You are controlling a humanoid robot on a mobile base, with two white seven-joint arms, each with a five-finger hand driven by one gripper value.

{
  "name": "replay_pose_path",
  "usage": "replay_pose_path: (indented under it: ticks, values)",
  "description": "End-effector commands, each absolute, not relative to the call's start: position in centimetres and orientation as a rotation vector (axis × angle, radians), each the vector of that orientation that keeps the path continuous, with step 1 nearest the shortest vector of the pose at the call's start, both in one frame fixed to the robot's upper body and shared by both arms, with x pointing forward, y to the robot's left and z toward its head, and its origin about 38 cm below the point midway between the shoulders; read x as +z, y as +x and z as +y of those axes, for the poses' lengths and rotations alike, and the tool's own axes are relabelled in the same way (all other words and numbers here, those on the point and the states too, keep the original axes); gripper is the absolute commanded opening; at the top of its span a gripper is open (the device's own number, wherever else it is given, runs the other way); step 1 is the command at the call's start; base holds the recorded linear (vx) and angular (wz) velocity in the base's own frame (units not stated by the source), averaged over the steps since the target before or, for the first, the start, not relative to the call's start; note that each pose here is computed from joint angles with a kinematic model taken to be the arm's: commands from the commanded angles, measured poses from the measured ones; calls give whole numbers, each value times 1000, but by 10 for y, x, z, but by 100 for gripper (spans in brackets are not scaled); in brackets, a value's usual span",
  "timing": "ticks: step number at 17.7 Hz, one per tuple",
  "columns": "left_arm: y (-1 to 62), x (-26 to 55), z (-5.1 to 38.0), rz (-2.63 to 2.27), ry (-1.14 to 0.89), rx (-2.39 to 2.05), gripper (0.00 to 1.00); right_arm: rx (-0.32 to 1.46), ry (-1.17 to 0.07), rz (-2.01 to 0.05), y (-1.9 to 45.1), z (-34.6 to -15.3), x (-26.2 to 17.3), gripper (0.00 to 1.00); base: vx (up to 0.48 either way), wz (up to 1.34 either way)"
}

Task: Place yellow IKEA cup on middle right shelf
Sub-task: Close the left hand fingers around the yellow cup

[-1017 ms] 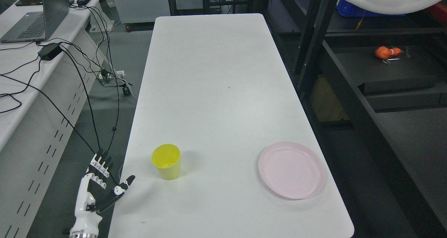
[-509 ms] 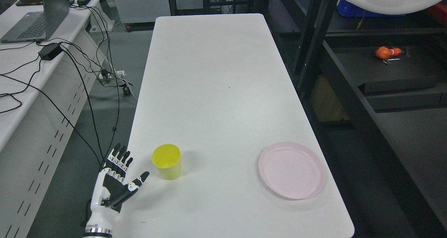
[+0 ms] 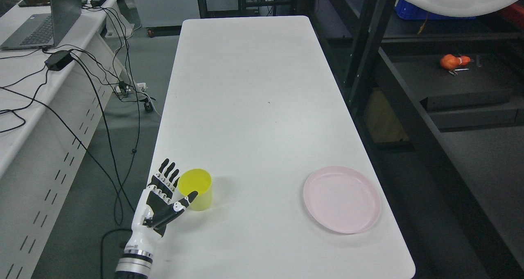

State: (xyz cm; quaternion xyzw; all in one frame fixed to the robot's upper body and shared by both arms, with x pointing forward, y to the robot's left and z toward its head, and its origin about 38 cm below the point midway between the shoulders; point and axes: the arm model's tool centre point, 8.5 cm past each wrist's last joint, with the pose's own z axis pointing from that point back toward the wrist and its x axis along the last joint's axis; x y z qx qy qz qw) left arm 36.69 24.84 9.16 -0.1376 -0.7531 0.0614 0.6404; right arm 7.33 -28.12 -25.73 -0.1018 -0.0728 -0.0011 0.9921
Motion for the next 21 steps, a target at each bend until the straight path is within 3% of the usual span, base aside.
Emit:
replay_pose_path:
  ticks: [1,6,9,12,17,19,21]
  values:
    - [381,82,215,-1665,-402,25,99,-8,-216,-132,64,-291,-257,99,0,0]
    - [391,73,214,-1581,-378,-10,96,-8,-216,-132,64,-291,-257,99,0,0]
    - [393,73,215,-1557,-380,-8,86,-8,-216,-132,64,-291,-257,99,0,0]
    - [393,73,225,-1559,-369,23,64,-8,-216,-132,64,-291,-257,99,0,0]
    - [392,87,251,-1665,-412,175,8,-8,-216,-134,65,-291,-257,99,0,0]
    - [392,104,256,-1736,-428,204,0,-8,-216,-132,64,-291,-257,99,0,0]
    - [387,129,256,-1805,-476,217,0,-8,-216,-132,64,-291,-257,99,0,0]
